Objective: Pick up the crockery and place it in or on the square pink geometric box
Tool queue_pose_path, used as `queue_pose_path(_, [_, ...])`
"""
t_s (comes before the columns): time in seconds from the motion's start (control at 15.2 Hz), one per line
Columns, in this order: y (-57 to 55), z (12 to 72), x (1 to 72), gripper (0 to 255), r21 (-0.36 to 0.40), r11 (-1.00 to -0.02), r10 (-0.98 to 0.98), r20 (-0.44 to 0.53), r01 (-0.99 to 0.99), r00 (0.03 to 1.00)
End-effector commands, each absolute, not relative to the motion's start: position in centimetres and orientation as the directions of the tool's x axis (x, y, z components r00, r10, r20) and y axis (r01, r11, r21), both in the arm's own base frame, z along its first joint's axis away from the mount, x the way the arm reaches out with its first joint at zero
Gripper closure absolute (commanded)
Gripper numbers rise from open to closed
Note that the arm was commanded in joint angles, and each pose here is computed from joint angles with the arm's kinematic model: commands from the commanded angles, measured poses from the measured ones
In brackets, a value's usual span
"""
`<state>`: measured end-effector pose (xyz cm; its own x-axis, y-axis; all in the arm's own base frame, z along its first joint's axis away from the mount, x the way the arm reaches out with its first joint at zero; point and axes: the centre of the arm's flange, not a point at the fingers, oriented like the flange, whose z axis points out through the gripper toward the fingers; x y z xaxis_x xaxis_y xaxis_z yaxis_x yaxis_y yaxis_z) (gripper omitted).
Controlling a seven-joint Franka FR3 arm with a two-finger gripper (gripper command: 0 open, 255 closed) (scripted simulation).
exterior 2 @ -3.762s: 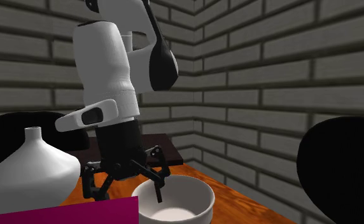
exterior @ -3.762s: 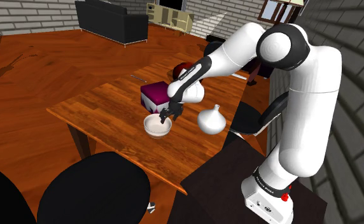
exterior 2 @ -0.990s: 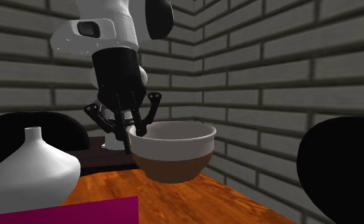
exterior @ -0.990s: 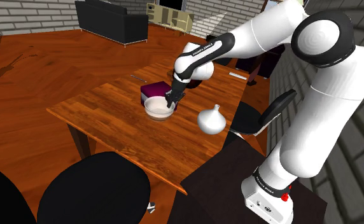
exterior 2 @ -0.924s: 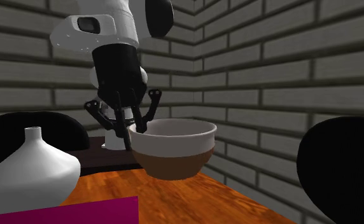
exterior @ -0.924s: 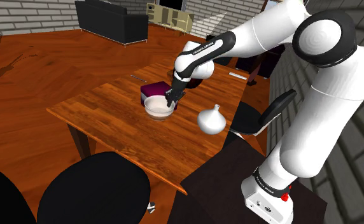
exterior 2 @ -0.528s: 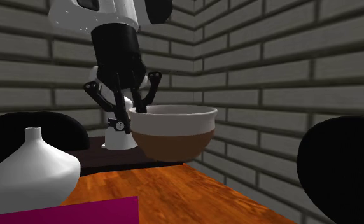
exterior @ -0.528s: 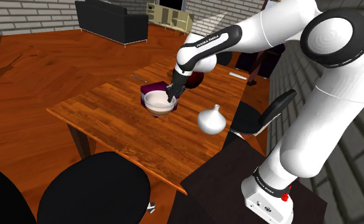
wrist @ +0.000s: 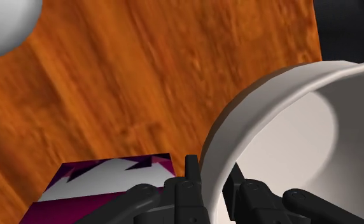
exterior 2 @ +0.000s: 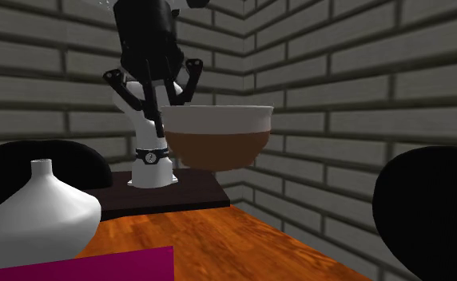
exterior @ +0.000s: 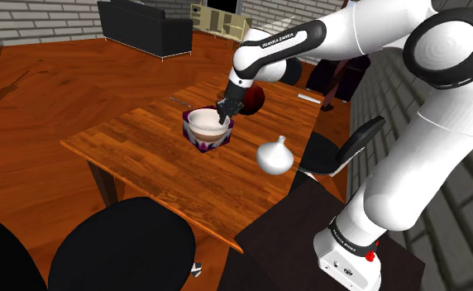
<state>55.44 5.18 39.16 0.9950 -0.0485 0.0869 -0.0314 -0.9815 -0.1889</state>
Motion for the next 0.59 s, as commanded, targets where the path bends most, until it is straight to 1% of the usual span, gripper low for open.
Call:
queue_pose_path(0.0, [5.1,40.2,55.4,255,-0.189,-0.981,-0.049,0.087,-0.031,0.995])
queue_pose_path(0.07, [5.1,40.7,55.4,255,-0.189,-0.981,-0.049,0.087,-0.031,0.995])
queue_pose_path(0.53, [-0.5,41.3,62.7,255,-0.189,-0.981,-0.049,0.087,-0.031,0.995])
